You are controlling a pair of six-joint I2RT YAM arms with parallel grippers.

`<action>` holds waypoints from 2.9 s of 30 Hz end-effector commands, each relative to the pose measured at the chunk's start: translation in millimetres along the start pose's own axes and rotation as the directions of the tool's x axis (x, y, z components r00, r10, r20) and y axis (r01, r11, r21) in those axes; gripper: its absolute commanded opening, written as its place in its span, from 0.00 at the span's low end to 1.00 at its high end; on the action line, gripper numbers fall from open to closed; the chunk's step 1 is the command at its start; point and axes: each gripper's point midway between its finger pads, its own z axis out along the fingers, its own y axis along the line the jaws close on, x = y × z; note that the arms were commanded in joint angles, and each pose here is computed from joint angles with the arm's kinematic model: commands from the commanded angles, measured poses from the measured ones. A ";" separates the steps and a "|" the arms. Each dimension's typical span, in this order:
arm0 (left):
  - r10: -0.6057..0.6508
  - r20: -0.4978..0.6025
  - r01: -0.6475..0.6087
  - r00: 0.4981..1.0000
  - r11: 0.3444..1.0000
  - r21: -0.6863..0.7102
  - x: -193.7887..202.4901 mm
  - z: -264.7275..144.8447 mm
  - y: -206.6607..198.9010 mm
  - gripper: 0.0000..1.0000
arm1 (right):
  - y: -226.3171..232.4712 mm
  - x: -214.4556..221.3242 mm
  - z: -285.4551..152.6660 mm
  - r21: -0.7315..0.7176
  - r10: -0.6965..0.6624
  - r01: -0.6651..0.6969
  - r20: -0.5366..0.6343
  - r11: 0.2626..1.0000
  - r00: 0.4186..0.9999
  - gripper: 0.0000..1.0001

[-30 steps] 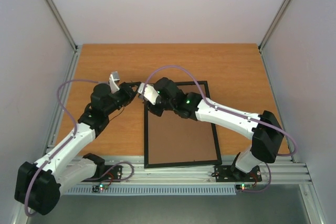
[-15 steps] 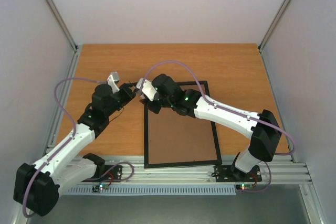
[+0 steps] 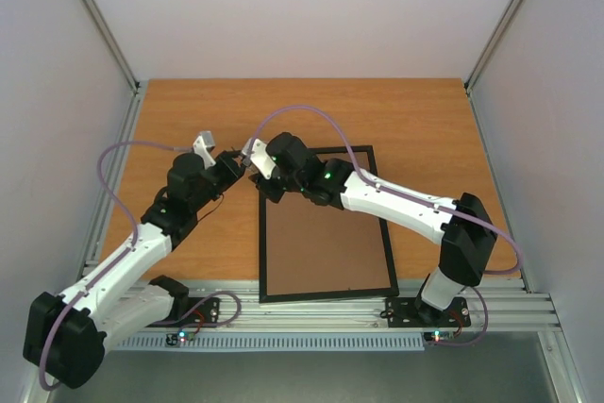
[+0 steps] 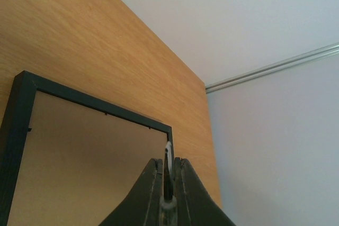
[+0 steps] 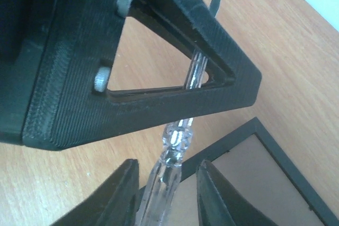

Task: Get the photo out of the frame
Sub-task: Adjust the screwdriver, then move the photo frame to the center of the board.

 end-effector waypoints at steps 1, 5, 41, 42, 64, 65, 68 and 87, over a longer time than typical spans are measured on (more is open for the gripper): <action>-0.007 0.024 0.006 1.000 0.998 0.059 -3.6 -1.0 -12.0 0.00 | -3.6 -0.2 2.8 0.019 0.033 -0.033 -0.021 0.999 0.999 0.26; 0.002 0.029 -0.003 1.000 1.000 0.015 -3.6 -2.8 -3.8 0.02 | -9.2 4.7 3.3 0.038 0.046 -0.044 -0.036 0.998 0.998 0.08; 0.206 -0.610 -0.585 0.765 0.620 -0.524 33.5 133.4 159.3 0.61 | -113.6 171.8 -40.6 0.246 0.359 -0.300 -0.251 0.922 0.899 0.01; 0.208 -0.609 -0.586 0.766 0.615 -0.527 32.8 135.8 161.0 0.61 | -113.1 171.8 -40.0 0.243 0.360 -0.302 -0.250 0.922 0.899 0.01; 0.010 -0.430 -0.343 0.903 0.620 -0.706 8.5 105.3 208.0 0.09 | -106.5 167.8 -43.9 0.208 0.363 -0.316 -0.248 0.926 0.898 0.01; -0.015 -0.390 -0.299 0.921 0.614 -0.730 6.5 97.1 213.0 0.08 | -106.1 166.9 -43.9 0.204 0.363 -0.318 -0.247 0.926 0.898 0.01; -0.073 -0.259 -0.165 0.963 0.599 -0.784 -0.4 71.2 224.6 0.08 | -104.3 162.8 -43.5 0.186 0.361 -0.322 -0.243 0.928 0.900 0.01; -0.121 -0.128 -0.041 0.984 0.553 -0.832 16.3 -21.8 225.9 0.34 | -84.8 151.9 -53.4 0.077 0.337 -0.328 -0.224 0.941 0.914 0.01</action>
